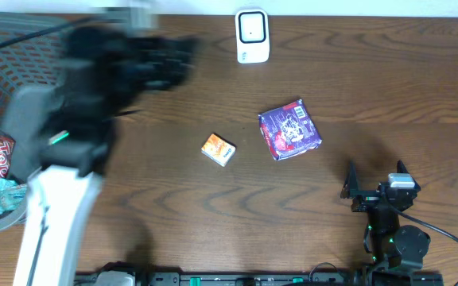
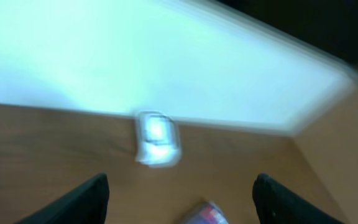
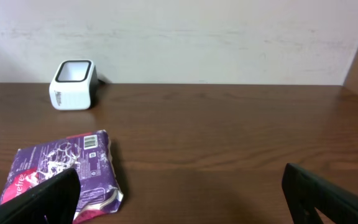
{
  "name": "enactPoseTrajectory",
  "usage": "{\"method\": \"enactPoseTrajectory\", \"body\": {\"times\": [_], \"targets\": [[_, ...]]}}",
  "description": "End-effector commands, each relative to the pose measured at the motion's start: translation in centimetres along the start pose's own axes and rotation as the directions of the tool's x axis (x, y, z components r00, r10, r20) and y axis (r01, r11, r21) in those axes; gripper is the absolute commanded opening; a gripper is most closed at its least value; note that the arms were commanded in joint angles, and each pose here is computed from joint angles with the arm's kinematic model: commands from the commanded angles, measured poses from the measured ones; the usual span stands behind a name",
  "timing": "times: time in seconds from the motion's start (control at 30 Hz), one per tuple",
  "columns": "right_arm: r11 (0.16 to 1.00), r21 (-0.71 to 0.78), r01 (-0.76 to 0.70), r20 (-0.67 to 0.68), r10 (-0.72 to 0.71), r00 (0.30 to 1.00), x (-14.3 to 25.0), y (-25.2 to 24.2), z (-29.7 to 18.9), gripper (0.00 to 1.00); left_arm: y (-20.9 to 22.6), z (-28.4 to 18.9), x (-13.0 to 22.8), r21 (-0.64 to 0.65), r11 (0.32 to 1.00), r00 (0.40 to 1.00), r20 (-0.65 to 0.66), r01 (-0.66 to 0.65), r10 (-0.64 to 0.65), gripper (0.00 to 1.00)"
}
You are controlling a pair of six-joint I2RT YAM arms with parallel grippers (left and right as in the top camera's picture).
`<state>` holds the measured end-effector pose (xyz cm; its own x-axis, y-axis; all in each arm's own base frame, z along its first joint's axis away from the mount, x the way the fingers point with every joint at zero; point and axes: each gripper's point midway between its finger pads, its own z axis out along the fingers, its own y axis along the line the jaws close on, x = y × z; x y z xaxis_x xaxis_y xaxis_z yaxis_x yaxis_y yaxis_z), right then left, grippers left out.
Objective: Scan the item barcode
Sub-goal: 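Carry the purple package out and drop it right of the orange box, then reach the left gripper into the basket and grasp the mint-green pack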
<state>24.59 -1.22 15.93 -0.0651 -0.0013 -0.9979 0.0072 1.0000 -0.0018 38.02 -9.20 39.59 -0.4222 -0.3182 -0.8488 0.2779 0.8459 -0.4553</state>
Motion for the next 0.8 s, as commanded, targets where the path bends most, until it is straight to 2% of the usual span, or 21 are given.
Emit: {"method": "enactPoseTrajectory", "body": {"times": [0.0,0.07,0.1,0.2,0.27,0.33,0.37,0.5,0.67,0.7,0.77], "targets": [[1.000,0.010,-0.011,0.001,0.011,1.000,0.0,-0.3,0.0,0.99,8.5,-6.2,-3.5,-0.337,0.938,0.987,0.160,0.086,-0.032,0.74],[1.000,0.010,-0.011,0.001,0.011,1.000,0.0,-0.3,0.0,0.99,13.3,-9.9,-3.6,-0.511,0.844,0.976,0.206,0.163,-0.063,0.74],[1.000,0.010,-0.011,0.001,0.011,1.000,0.0,-0.3,0.0,0.99,15.5,-11.6,-3.2,-0.584,0.787,0.972,0.220,0.199,-0.083,0.80],[1.000,0.010,-0.011,0.001,0.011,1.000,0.0,-0.3,0.0,0.99,21.9,-15.9,-1.0,-0.761,0.582,0.957,0.245,0.287,-0.152,0.86],[1.000,0.010,-0.011,0.001,0.011,1.000,0.0,-0.3,0.0,0.99,25.2,-17.6,0.8,-0.816,0.464,0.937,0.270,0.344,-0.221,0.87],[1.000,0.010,-0.011,0.001,0.011,1.000,0.0,-0.3,0.0,0.99,28.0,-18.4,2.9,-0.823,0.351,0.883,0.340,0.446,-0.323,0.87],[1.000,0.010,-0.011,0.001,0.011,1.000,0.0,-0.3,0.0,0.99,30.2,-18.5,4.9,-0.820,0.258,0.827,0.388,0.511,-0.407,0.87],[1.000,0.010,-0.011,0.001,0.011,1.000,0.0,-0.3,0.0,0.99,34.3,-18.3,9.0,-0.868,0.114,0.778,0.367,0.484,-0.510,0.88],[1.000,0.010,-0.011,0.001,0.011,1.000,0.0,-0.3,0.0,0.99,38.0,-20.0,14.5,-0.910,-0.148,0.715,0.397,0.386,-0.576,0.88],[1.000,0.010,-0.011,0.001,0.011,1.000,0.0,-0.3,0.0,0.99,38.8,-19.9,16.0,-0.918,-0.183,0.696,0.388,0.353,-0.605,0.88],[1.000,0.010,-0.011,0.001,0.011,1.000,0.0,-0.3,0.0,0.99,39.6,-19.3,17.6,-0.927,-0.198,0.675,0.368,0.319,-0.640,0.88]]}}
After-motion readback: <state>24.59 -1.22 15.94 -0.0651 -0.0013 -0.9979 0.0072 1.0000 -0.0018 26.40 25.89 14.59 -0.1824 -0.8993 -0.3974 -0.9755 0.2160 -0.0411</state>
